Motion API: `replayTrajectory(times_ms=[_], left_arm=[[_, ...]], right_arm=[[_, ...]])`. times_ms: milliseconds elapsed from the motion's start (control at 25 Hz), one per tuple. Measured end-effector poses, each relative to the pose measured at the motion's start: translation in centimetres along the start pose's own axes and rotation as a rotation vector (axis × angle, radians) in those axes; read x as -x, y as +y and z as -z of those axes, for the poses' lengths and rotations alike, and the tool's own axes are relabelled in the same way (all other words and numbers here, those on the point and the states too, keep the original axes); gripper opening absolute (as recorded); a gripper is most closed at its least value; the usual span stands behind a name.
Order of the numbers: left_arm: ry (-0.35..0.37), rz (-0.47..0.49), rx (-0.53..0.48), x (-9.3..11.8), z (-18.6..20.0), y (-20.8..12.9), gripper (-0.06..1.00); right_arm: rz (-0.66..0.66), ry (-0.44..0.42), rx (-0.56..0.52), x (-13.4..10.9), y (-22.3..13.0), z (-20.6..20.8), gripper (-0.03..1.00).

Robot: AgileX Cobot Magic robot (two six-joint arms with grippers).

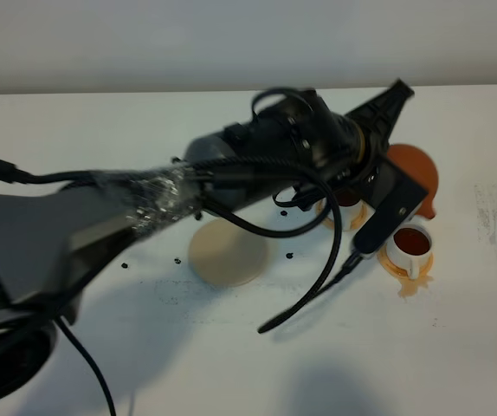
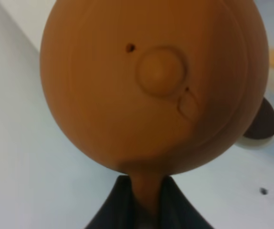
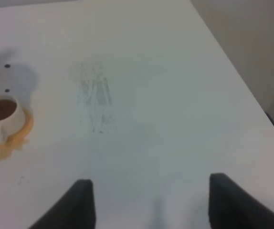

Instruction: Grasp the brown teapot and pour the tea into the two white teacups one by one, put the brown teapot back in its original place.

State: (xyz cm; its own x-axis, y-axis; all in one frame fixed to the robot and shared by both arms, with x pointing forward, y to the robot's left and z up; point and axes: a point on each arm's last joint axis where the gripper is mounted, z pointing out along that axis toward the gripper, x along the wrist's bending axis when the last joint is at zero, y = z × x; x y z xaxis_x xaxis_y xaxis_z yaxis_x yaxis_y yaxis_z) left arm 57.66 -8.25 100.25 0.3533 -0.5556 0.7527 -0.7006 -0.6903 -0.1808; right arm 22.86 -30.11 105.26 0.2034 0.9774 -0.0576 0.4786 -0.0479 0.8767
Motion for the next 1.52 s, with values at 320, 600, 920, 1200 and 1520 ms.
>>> replayTrajectory(times_ms=[320, 600, 920, 1200, 1520], left_arm=[[-0.037, 0.343, 0.054, 0.5, 4.8, -0.8, 0.10], [-0.168, 0.526, 0.073, 5.5, 8.4, -1.4, 0.10], [-0.327, 0.815, 0.049, 9.8, 7.6, -0.7, 0.10], [-0.439, 1.087, -0.031, 12.3, 4.7, 0.2, 0.10], [-0.500, 1.241, -0.090, 13.8, 3.1, 0.4, 0.10]], right_arm=[[0.000, 0.000, 0.000, 0.0, 0.0, 0.0, 0.51], [0.000, 0.000, 0.000, 0.0, 0.0, 0.0, 0.51], [0.000, 0.000, 0.000, 0.0, 0.0, 0.0, 0.51], [0.000, 0.000, 0.000, 0.0, 0.0, 0.0, 0.51], [0.000, 0.000, 0.000, 0.0, 0.0, 0.0, 0.51]])
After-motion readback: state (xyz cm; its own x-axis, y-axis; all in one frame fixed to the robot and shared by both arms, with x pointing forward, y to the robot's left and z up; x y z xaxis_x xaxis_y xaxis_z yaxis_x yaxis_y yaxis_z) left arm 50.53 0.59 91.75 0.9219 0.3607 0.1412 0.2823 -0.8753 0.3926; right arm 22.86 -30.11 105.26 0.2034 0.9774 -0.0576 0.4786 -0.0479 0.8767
